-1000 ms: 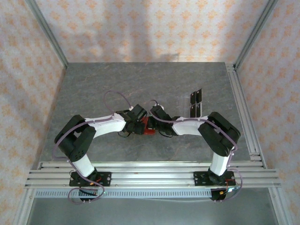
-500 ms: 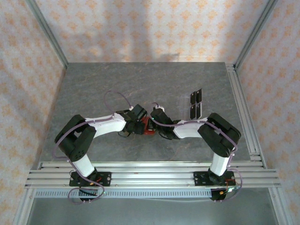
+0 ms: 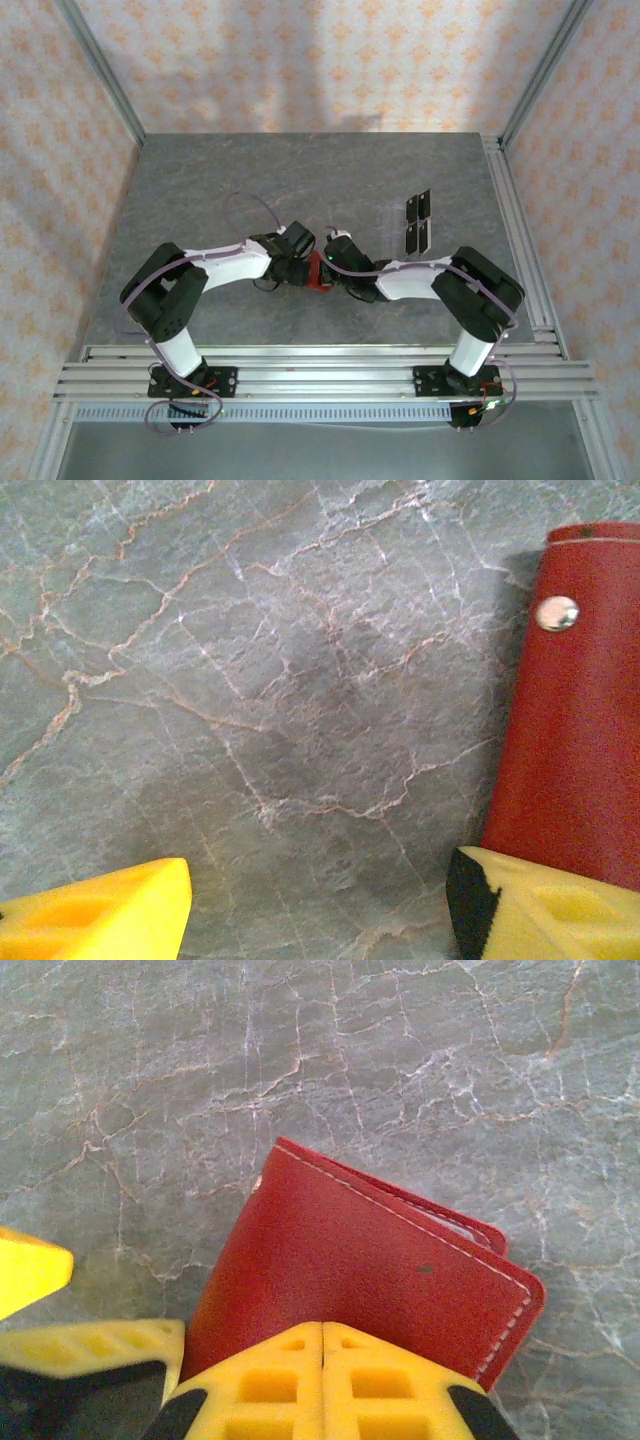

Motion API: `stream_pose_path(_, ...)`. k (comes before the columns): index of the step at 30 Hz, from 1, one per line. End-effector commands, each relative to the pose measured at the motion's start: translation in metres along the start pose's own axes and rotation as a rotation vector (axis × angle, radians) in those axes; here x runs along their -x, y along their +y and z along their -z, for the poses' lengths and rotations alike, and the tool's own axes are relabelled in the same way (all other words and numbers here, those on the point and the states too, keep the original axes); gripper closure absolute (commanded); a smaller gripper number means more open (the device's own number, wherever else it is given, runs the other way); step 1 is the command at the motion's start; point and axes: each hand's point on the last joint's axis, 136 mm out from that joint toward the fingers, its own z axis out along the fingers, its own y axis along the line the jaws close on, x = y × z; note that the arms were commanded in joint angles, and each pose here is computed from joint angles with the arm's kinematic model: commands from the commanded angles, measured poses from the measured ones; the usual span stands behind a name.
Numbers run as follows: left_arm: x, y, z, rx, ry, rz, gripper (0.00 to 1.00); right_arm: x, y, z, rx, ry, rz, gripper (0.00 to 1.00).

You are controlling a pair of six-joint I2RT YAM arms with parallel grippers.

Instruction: Put the credit cards into the card holder

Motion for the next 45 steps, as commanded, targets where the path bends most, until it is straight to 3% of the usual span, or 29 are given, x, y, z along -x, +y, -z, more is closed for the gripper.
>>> stream_pose_path(1,-0.01,0.005,-0.014,0.05,0.034,0.002,0.29,-0.12,-0.076,0.011,-0.234,0.394,0.098,1.0)
stream_pose_path(11,-0.009,0.005,-0.016,0.056,0.039,0.004,0.29,-0.146,-0.101,0.013,-0.351,0.393,0.181,1.0)
stream_pose_path(23,-0.005,0.005,-0.016,0.061,0.044,-0.002,0.29,-0.147,-0.103,0.03,-0.352,0.375,0.183,1.0)
stream_pose_path(31,-0.004,0.002,-0.016,0.05,0.049,0.007,0.29,-0.192,-0.114,0.015,-0.404,0.496,0.197,1.0)
stream_pose_path(45,0.0,0.005,0.01,0.014,-0.012,0.034,0.29,-0.133,-0.058,0.019,-0.241,0.429,0.133,1.0)
